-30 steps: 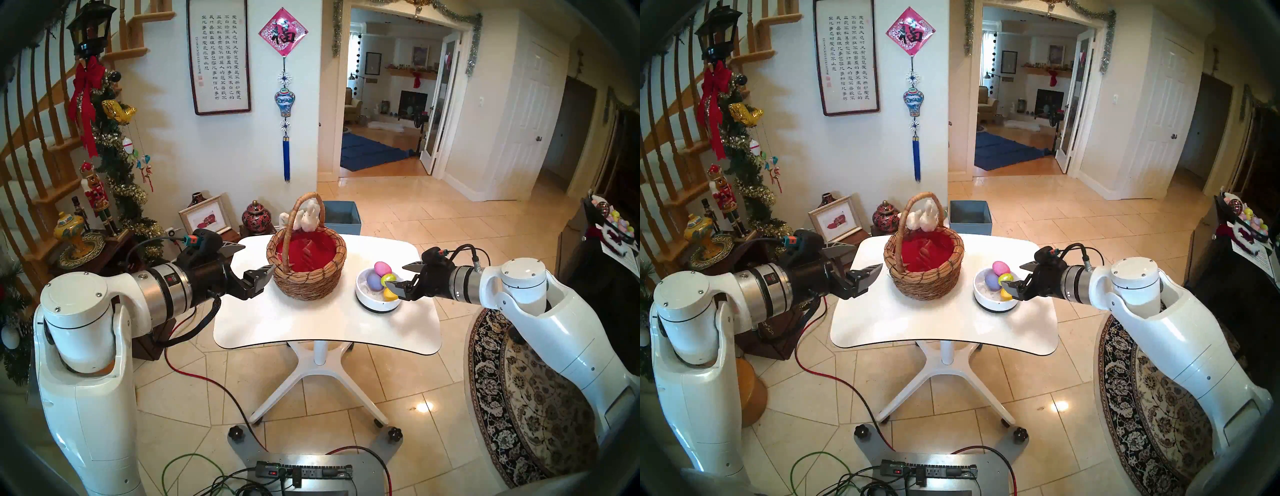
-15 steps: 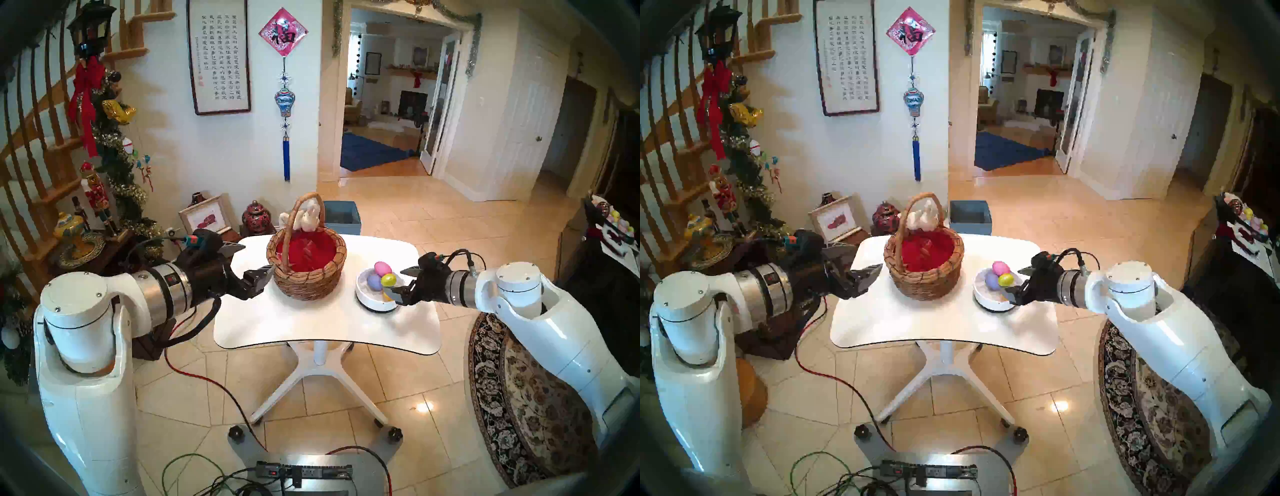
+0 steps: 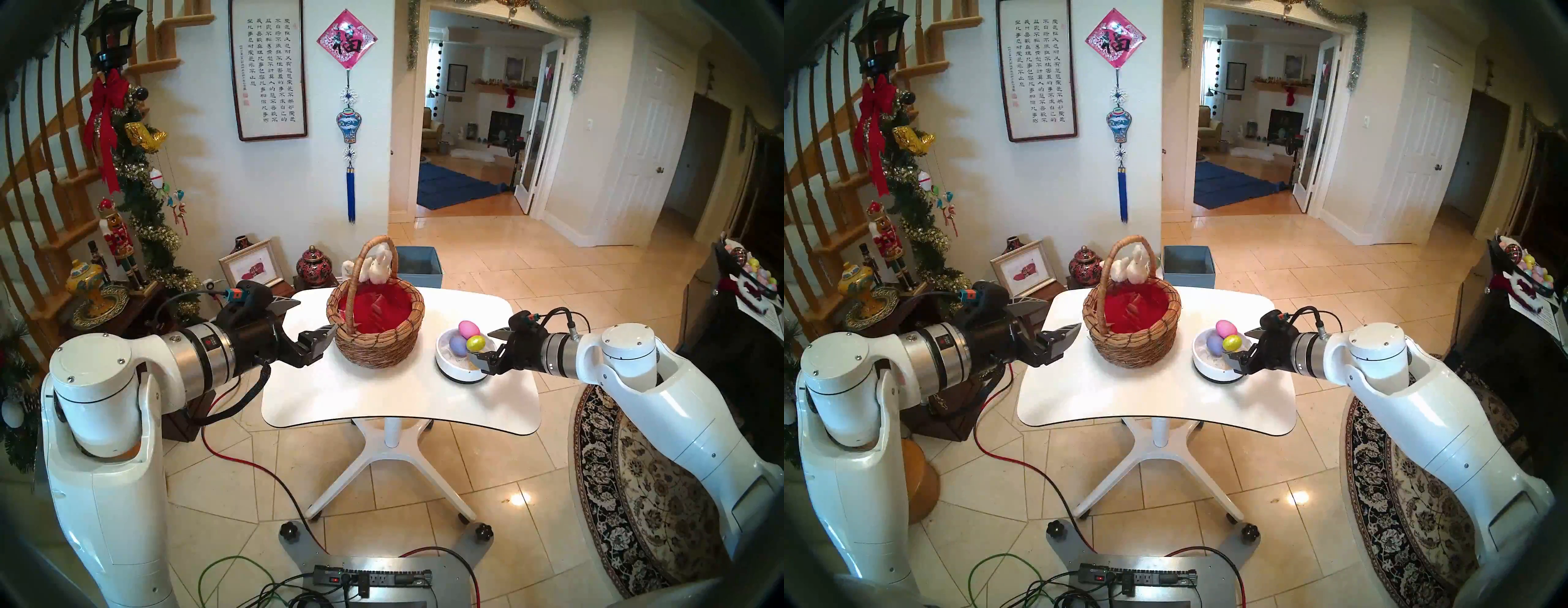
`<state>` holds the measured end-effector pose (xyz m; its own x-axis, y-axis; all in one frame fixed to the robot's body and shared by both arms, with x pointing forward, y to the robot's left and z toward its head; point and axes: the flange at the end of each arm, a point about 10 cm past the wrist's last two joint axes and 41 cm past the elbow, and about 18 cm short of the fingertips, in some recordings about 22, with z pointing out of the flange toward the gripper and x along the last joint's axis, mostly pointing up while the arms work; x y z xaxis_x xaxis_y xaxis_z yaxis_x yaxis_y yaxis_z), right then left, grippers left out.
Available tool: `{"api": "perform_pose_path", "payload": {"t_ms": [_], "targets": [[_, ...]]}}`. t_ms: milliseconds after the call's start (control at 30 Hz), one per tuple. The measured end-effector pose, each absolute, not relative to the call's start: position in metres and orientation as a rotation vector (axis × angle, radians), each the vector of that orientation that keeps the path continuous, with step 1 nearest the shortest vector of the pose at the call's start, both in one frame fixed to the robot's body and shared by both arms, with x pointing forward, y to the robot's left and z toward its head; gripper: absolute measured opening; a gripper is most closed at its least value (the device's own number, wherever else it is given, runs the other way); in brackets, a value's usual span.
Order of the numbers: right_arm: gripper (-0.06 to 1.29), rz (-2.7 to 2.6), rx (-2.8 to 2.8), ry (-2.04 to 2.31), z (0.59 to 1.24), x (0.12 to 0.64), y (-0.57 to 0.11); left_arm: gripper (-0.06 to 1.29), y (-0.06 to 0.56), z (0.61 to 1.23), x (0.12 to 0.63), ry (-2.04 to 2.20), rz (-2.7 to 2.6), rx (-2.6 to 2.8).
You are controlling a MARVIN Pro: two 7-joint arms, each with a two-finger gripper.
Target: Put easter egg into basket
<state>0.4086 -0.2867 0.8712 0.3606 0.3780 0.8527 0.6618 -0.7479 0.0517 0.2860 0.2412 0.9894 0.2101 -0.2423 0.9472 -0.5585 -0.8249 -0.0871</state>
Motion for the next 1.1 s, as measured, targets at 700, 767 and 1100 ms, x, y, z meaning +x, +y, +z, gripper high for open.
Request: {"api": "perform_pose_path", "payload": {"t_ms": [700, 767, 1100], "targets": [[1.21, -1.344, -2.307, -0.931, 0.872, 0.412, -0.278, 1.26, 0.241, 0.989, 0.286, -0.756, 1.653, 2.214], [1.21, -1.338, -2.312, -0.931, 0.872, 0.412, -0.277, 1.26, 0.241, 0.989, 0.286, -0.756, 1.653, 2.214], [1.21, -1.315, -2.340, -0.927, 0.871, 0.414, -0.276, 1.26, 0.241, 0.989, 0.286, -0.756, 1.653, 2.214]]}}
